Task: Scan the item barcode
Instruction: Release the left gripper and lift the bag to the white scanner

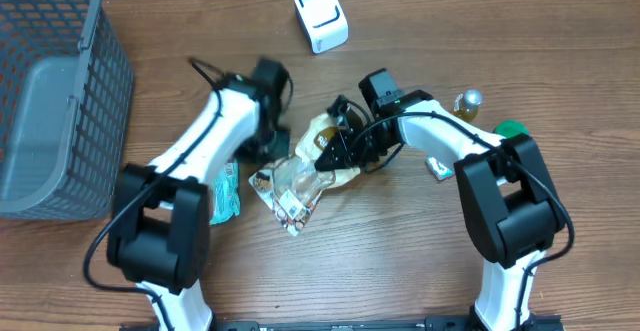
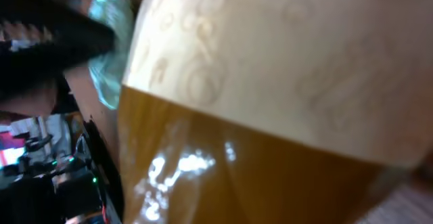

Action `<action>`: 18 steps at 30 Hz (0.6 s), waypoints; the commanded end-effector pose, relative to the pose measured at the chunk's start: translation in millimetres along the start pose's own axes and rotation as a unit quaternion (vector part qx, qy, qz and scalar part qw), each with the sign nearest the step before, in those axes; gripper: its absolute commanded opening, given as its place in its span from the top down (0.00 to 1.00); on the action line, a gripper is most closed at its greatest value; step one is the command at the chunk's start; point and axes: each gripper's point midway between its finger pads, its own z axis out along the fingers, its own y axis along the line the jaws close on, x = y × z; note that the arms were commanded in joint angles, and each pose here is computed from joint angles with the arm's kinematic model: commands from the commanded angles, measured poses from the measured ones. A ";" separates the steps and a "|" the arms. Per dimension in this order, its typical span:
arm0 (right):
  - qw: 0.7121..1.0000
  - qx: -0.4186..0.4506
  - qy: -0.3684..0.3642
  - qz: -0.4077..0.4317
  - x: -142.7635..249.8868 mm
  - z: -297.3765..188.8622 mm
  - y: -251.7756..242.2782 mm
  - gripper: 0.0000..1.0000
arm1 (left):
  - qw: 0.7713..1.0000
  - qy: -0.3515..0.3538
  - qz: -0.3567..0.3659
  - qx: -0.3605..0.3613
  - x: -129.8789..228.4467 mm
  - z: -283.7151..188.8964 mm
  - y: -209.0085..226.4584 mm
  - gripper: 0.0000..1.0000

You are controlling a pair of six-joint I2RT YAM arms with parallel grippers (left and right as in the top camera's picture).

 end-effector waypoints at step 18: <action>0.846 0.291 -0.288 -0.342 -157.2 -206.4 106.4 0.96 | 0.954 -0.234 -0.177 -0.057 -105.5 -133.8 149.8 0.00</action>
